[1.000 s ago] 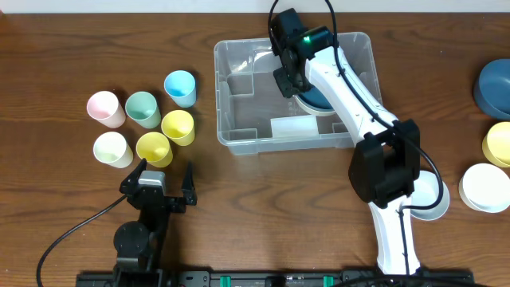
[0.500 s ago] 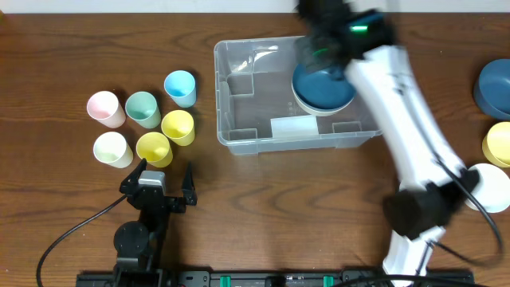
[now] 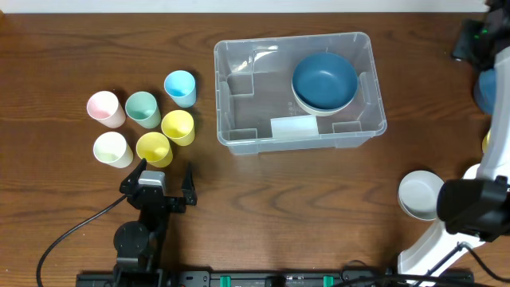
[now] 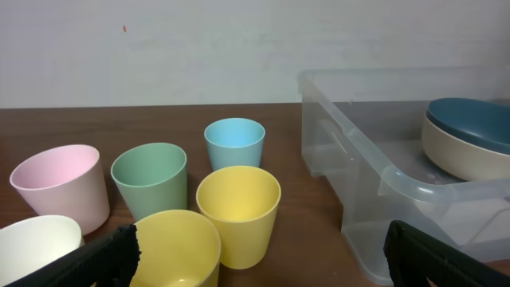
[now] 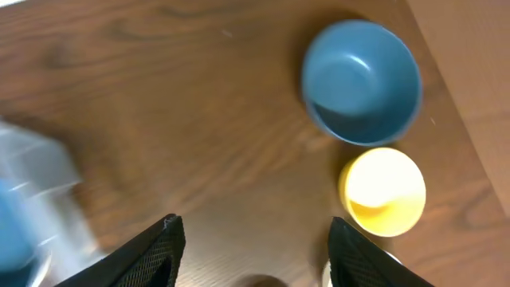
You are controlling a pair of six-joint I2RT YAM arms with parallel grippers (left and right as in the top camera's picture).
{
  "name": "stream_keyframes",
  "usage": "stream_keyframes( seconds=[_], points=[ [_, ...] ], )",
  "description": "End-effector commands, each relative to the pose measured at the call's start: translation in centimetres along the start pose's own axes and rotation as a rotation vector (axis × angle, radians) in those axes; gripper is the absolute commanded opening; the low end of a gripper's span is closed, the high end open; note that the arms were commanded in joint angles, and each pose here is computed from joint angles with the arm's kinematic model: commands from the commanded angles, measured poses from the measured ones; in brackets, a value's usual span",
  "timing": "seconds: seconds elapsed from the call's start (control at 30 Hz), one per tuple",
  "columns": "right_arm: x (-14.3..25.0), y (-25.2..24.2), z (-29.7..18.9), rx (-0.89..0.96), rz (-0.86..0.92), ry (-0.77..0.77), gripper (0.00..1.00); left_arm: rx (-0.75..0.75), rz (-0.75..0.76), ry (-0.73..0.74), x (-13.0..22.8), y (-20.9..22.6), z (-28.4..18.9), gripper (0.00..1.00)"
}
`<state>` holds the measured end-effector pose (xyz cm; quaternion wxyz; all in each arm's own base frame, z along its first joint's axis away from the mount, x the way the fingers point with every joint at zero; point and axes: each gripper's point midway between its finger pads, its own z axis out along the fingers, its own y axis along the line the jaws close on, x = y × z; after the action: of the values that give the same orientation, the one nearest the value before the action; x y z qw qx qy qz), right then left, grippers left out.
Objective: Pack container
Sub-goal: 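Release the teal bowl and withdraw the right gripper, then grip the rim of the second teal bowl with the right gripper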
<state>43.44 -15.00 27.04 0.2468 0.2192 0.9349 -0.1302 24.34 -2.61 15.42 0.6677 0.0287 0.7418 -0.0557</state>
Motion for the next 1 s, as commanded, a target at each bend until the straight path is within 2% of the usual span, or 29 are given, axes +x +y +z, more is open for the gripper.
stream_keyframes(
  seconds=[0.0, 0.13, 0.57, 0.97],
  points=[
    [0.3, -2.6, 2.3, 0.05, 0.071, 0.044, 0.61, 0.004, 0.01, 0.045, 1.6, 0.0, 0.1, 0.98],
    [0.8, -5.2, 5.7, 0.111, 0.078, 0.103, 0.68, 0.004, 0.01, 0.045, 1.6, 0.0, 0.1, 0.98],
    [3.3, -9.9, 14.6, 0.179, 0.112, 0.25, 0.66, 0.004, 0.01, 0.045, 1.6, 0.0, 0.1, 0.98],
    [4.2, -7.9, 20.2, -0.014, -0.039, 0.282, 0.61, 0.004, 0.01, 0.045, 1.6, 0.0, 0.1, 0.98]
  ],
)
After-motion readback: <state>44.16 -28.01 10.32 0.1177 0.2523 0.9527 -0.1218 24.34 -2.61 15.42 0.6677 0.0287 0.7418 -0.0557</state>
